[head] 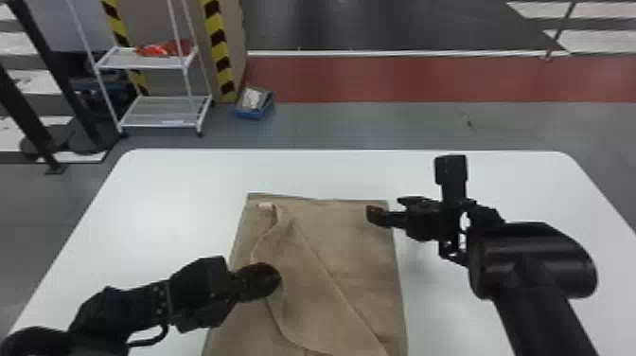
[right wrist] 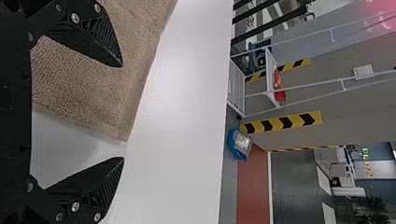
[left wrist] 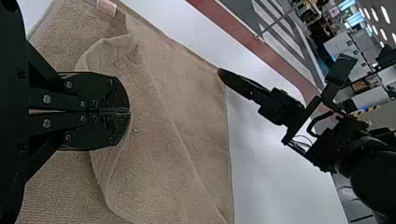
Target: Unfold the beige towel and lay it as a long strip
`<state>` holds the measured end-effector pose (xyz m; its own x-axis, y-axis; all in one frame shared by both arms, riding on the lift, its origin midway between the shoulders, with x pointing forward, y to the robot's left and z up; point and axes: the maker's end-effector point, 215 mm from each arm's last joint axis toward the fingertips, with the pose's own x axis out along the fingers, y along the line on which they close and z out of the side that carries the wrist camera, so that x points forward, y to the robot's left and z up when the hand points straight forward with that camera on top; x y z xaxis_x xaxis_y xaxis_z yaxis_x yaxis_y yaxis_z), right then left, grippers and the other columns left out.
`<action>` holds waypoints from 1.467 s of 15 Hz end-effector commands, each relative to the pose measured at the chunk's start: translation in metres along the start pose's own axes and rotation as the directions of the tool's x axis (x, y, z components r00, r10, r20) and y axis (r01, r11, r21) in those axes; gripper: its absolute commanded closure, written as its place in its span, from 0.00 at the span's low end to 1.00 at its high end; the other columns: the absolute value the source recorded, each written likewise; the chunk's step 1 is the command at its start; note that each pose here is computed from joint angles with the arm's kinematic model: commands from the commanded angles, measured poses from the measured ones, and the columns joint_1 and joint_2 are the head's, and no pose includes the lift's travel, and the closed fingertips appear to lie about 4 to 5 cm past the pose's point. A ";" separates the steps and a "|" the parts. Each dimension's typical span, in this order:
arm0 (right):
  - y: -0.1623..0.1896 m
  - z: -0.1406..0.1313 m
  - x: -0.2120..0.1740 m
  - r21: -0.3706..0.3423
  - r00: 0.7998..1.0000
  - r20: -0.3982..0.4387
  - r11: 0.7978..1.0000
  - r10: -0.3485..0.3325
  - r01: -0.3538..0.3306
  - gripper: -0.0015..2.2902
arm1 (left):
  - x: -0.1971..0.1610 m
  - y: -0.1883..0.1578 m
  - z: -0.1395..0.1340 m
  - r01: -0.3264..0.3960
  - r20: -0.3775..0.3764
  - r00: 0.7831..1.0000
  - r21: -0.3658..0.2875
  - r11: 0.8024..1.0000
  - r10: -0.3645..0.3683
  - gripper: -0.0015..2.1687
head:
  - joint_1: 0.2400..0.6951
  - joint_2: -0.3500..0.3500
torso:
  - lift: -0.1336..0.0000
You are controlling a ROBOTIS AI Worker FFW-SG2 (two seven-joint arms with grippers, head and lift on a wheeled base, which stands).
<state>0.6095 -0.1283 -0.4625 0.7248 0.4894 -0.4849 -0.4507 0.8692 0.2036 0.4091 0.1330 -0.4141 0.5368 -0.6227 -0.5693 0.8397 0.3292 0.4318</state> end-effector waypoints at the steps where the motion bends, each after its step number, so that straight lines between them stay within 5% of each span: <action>1: -0.005 -0.008 0.005 -0.010 0.999 -0.043 1.000 -0.012 0.012 0.10 | 0.011 0.001 0.008 0.020 0.013 1.000 0.020 1.000 -0.021 0.79 | 1.00 0.51 | 0.17; 5: -0.004 -0.009 0.005 -0.007 0.999 -0.042 1.000 -0.002 0.002 0.33 | 0.019 0.000 0.014 0.037 0.022 0.999 0.034 0.999 -0.037 0.79 | 1.00 0.47 | 0.17; 8: -0.005 -0.008 0.005 -0.009 0.999 -0.040 1.000 -0.003 0.003 0.67 | 0.020 0.001 0.013 0.042 0.020 0.999 0.037 0.998 -0.043 0.79 | 1.00 0.47 | 0.17; 11: -0.008 -0.004 0.005 -0.019 0.999 -0.040 1.000 -0.013 0.012 0.88 | 0.020 0.000 0.013 0.045 0.019 0.999 0.039 0.998 -0.046 0.79 | 1.00 0.47 | 0.17; 14: -0.018 0.000 0.002 -0.008 0.999 -0.030 1.000 -0.030 0.030 0.93 | 0.019 0.004 0.013 0.039 0.019 0.999 0.041 0.998 -0.040 0.79 | 1.00 0.47 | 0.17; 18: -0.078 0.003 -0.041 0.104 0.991 -0.007 0.985 -0.137 0.137 0.93 | 0.013 0.044 0.011 -0.027 0.018 0.999 0.041 0.999 0.027 0.79 | 1.00 0.44 | 0.17; 22: -0.172 -0.044 -0.159 0.245 0.942 0.001 0.913 -0.336 0.326 0.93 | 0.001 0.094 0.002 -0.119 0.009 0.993 0.006 0.993 0.119 0.79 | 1.00 0.33 | 0.17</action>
<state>0.5795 -0.3066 -0.4564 0.8168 0.2459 -0.5219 -0.1343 0.9608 0.2426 0.4775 0.1518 -0.3781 0.6113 -0.5986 -0.5176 0.7842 0.3704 0.4978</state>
